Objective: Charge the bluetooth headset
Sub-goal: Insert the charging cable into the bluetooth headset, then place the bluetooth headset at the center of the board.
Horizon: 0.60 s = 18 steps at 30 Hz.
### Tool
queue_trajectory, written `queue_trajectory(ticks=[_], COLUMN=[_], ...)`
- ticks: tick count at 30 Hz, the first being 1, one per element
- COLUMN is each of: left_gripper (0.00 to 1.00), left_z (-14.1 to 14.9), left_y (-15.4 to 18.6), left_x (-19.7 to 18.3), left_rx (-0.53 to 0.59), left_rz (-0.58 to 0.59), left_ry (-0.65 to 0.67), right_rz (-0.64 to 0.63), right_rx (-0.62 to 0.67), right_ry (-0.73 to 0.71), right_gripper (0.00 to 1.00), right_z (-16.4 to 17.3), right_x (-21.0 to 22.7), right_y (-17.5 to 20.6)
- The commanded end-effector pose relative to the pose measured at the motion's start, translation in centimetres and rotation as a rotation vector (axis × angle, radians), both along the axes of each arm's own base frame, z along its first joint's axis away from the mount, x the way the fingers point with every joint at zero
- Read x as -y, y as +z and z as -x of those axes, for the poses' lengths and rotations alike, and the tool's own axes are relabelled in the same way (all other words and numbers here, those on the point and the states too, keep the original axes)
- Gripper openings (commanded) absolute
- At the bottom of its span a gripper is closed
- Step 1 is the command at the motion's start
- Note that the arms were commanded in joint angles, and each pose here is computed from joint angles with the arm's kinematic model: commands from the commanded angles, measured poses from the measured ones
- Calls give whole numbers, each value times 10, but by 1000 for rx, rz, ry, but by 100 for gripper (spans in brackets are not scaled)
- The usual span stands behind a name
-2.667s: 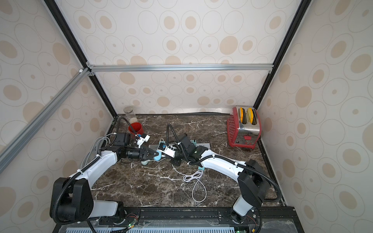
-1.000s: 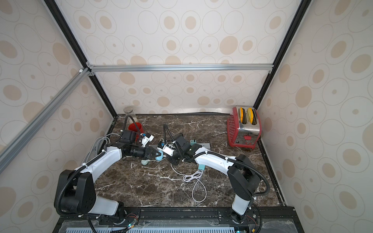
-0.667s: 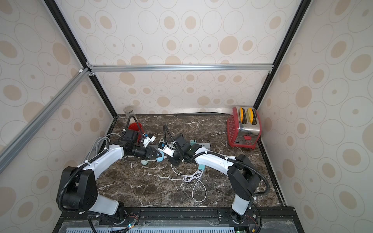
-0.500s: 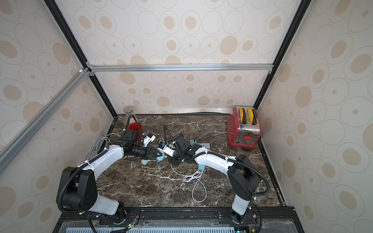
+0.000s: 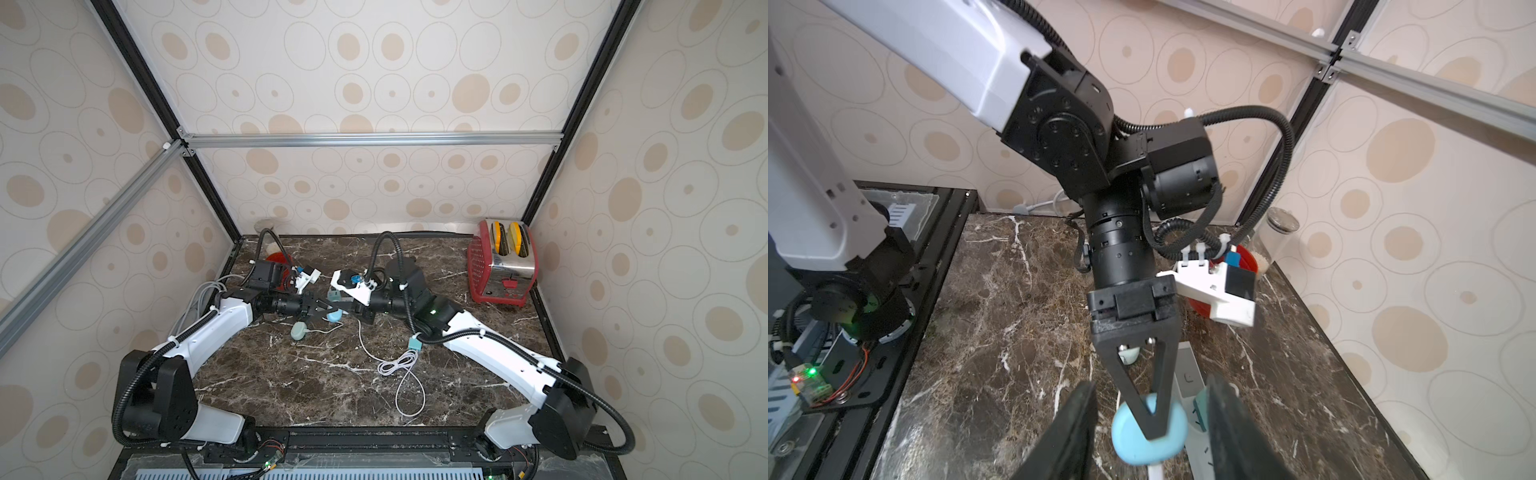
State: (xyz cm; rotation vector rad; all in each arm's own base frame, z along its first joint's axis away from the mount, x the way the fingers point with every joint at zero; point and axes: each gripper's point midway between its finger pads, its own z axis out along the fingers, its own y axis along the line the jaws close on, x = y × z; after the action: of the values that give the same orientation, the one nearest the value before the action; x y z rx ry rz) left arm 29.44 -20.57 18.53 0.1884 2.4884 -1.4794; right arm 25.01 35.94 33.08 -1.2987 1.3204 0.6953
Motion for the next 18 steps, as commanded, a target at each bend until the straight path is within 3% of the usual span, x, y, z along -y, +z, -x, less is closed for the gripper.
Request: queue_trajectory(ticks=[1,7,18], left_gripper=[0,0,0], left_z=[2,8,14], left_y=[16,26,25], left_x=[2,1,1], left_rx=[41,65,57], left_rz=[21,14,27], left_ry=[-33,-55,-65], right_rz=[126,221,242], right_rx=[-98,-175,-160], right_ry=[50,49,13], right_gripper=[45,41,37], right_z=[6,-2,-17], right_x=[15,24,-8], right_y=[-49,-93,-121])
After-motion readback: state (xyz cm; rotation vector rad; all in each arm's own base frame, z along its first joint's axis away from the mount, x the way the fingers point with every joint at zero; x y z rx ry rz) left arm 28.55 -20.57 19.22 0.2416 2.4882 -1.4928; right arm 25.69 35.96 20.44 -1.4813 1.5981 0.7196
